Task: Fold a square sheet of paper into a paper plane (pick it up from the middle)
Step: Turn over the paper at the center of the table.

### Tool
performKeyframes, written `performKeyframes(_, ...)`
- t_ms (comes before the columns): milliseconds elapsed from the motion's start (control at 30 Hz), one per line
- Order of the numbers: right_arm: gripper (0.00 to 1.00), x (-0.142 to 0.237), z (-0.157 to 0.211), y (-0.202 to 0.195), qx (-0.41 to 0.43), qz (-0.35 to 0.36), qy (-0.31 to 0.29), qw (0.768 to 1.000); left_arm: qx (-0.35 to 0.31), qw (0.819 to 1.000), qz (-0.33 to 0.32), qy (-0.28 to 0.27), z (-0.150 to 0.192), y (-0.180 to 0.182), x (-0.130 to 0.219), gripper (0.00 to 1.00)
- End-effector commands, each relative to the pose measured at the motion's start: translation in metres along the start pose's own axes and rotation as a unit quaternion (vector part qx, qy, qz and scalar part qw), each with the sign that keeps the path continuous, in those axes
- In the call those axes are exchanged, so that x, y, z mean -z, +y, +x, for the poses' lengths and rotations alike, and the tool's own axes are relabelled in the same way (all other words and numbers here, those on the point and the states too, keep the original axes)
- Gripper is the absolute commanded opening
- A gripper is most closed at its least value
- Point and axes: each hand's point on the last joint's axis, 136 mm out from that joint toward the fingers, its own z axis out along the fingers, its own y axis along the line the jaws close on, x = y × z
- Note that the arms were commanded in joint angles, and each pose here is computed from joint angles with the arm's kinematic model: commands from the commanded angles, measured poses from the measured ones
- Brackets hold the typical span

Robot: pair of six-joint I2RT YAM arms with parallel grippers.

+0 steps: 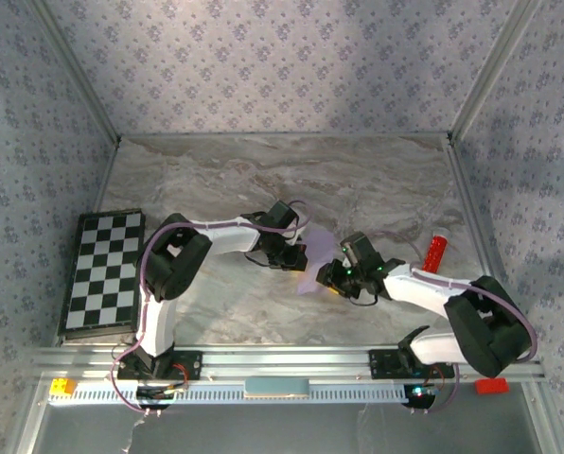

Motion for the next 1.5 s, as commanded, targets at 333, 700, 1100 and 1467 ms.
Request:
performKeyframes(333,0.46,-0.001,-0.036,0.03,0.016,-0.066,-0.016,0.998,0.02,0.999,-0.029,0.024,0.018,0.02,-0.007,0.0)
performKeyframes(700,0.45,-0.005,-0.054,0.021,0.001,-0.082,-0.026,0.996,0.022,0.999,-0.027,0.023,0.018,0.019,-0.005,0.0)
performKeyframes(1100,0.36,-0.014,-0.057,0.005,-0.028,-0.079,-0.032,0.996,0.029,0.999,-0.013,0.013,0.013,0.013,-0.006,0.0)
performKeyframes(1467,0.16,-0.018,-0.062,0.001,-0.031,-0.099,-0.037,0.994,0.032,0.999,0.0,0.005,0.009,0.006,-0.002,0.0)
